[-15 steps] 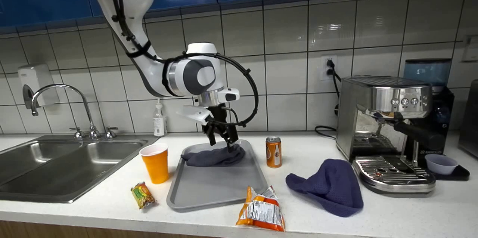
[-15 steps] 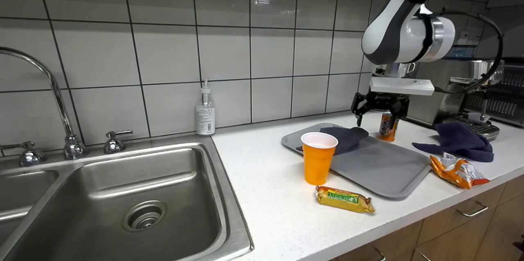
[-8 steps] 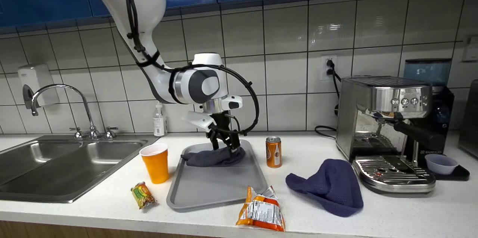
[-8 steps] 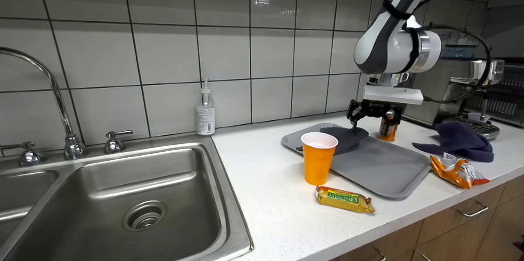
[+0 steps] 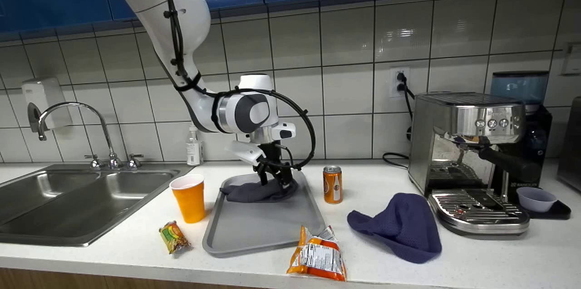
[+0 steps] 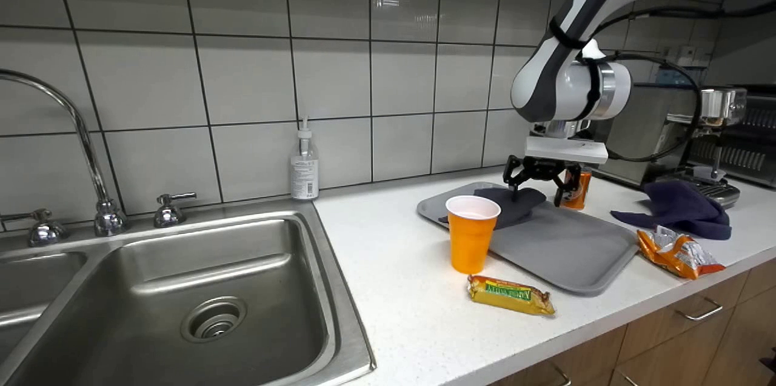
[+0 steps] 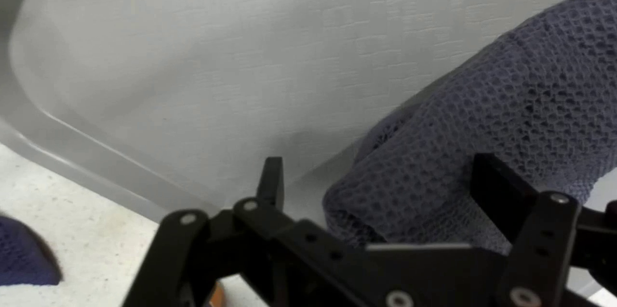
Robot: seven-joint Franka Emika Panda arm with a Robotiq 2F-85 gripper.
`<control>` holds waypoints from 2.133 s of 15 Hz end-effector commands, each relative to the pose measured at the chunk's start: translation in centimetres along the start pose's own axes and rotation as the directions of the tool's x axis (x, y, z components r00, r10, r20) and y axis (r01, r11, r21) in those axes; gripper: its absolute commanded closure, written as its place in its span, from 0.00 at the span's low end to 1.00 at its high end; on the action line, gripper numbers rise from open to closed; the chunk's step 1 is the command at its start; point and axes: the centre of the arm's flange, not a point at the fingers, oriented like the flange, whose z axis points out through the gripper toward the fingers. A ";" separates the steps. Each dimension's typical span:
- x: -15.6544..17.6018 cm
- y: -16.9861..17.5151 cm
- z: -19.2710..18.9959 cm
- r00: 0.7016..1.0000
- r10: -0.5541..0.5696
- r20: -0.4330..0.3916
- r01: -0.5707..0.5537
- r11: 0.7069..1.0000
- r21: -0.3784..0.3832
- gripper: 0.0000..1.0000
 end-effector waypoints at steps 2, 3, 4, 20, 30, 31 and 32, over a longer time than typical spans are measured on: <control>1.9 -1.7 1.3 1.000 0.022 -0.006 -0.022 1.000 0.022 0.00; 2.1 -2.1 1.5 1.000 0.020 -0.006 -0.020 0.999 0.026 0.00; 2.2 -2.4 1.7 1.000 0.018 -0.006 -0.018 0.999 0.028 0.00; 3.2 -3.6 0.9 0.999 -0.018 -0.028 0.019 0.999 0.051 1.00; 2.6 -1.7 -4.2 0.996 -0.035 -0.077 0.040 0.997 0.067 0.98; 2.6 -1.4 -4.8 0.996 -0.035 -0.084 0.041 0.997 0.069 0.98; 2.6 -1.1 -5.6 0.995 -0.035 -0.093 0.041 0.997 0.072 0.98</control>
